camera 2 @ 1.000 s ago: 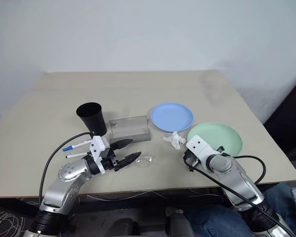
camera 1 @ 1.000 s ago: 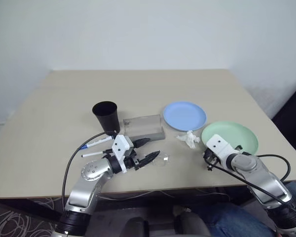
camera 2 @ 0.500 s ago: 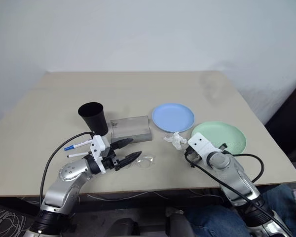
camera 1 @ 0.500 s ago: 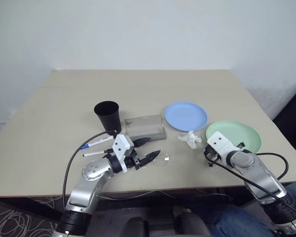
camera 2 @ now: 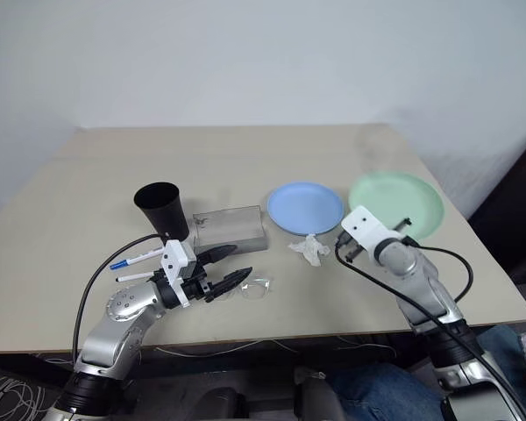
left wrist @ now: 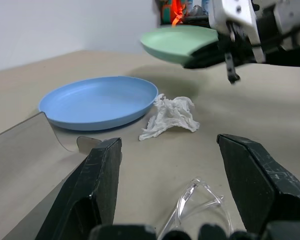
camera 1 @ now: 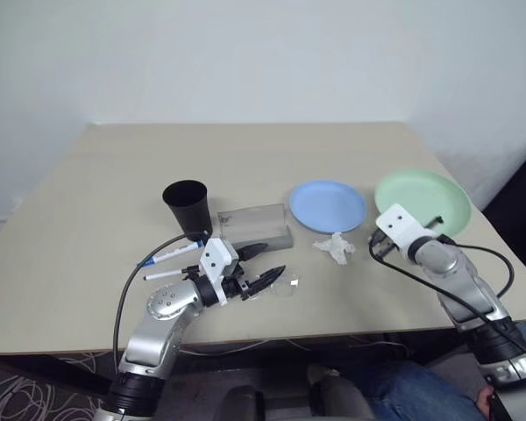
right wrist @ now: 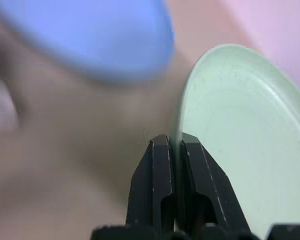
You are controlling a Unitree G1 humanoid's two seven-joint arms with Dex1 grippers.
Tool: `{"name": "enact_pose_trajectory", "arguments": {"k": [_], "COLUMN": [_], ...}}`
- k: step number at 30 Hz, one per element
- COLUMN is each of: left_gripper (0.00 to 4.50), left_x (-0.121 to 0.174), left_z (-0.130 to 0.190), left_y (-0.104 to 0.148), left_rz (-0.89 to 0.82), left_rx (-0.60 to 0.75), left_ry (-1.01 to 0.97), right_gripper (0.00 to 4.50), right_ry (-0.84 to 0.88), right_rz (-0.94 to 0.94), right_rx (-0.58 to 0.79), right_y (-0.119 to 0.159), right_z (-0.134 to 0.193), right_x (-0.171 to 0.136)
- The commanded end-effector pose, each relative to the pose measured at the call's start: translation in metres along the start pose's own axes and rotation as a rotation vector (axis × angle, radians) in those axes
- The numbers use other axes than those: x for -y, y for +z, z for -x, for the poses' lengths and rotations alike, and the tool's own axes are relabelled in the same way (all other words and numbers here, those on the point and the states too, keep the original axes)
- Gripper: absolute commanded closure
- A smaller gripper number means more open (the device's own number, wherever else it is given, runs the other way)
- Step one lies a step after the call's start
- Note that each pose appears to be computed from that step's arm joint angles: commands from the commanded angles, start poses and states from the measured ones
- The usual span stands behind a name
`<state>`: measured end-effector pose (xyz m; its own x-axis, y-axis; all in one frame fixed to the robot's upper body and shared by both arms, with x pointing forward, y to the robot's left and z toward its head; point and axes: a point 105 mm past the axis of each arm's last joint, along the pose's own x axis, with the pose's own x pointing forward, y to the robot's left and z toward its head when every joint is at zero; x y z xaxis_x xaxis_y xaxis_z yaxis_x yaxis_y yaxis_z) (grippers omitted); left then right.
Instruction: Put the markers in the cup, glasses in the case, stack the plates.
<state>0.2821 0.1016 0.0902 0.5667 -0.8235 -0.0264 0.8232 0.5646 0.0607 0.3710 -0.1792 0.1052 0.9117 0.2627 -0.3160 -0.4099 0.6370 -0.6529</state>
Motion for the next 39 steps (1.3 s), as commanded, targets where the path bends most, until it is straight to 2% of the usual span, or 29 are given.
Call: {"name": "enact_pose_trajectory", "arguments": {"k": [1,6,10,21,22,28,34,39], "left_gripper": [1.28,1.28,1.28,1.28,1.28,1.28,1.28,1.28], "left_x": [-0.004,-0.007,-0.009,-0.009,-0.009,-0.009,-0.009,-0.011], "left_z": [-0.001,-0.002,-0.002,0.002,0.003,0.003,0.001,-0.001], "left_y": [0.012,0.013,0.014,0.014,0.014,0.014,0.015,0.016], "left_rz": [-0.043,-0.05,-0.057,-0.061,-0.061,-0.061,-0.063,-0.068], "left_rx": [0.033,0.033,0.037,0.037,0.037,0.036,0.037,0.039], "left_ry": [0.001,0.006,0.015,0.044,0.045,0.047,0.04,0.034], "right_gripper": [4.47,4.47,4.47,4.47,3.98,2.14,2.14,2.14], "right_ry": [0.077,0.28,0.382,0.48,0.479,0.438,0.419,0.467], "right_rz": [-0.053,-0.002,0.031,0.056,0.053,0.036,0.012,-0.085], "right_rx": [0.186,0.317,0.36,0.403,0.404,0.446,0.471,0.457], "right_y": [0.033,0.059,0.068,0.08,0.081,0.086,0.088,0.077], "right_z": [-0.002,-0.015,-0.032,-0.052,-0.052,-0.051,-0.047,-0.032], "right_x": [0.009,-0.001,-0.01,-0.024,-0.023,-0.016,-0.009,0.0]}}
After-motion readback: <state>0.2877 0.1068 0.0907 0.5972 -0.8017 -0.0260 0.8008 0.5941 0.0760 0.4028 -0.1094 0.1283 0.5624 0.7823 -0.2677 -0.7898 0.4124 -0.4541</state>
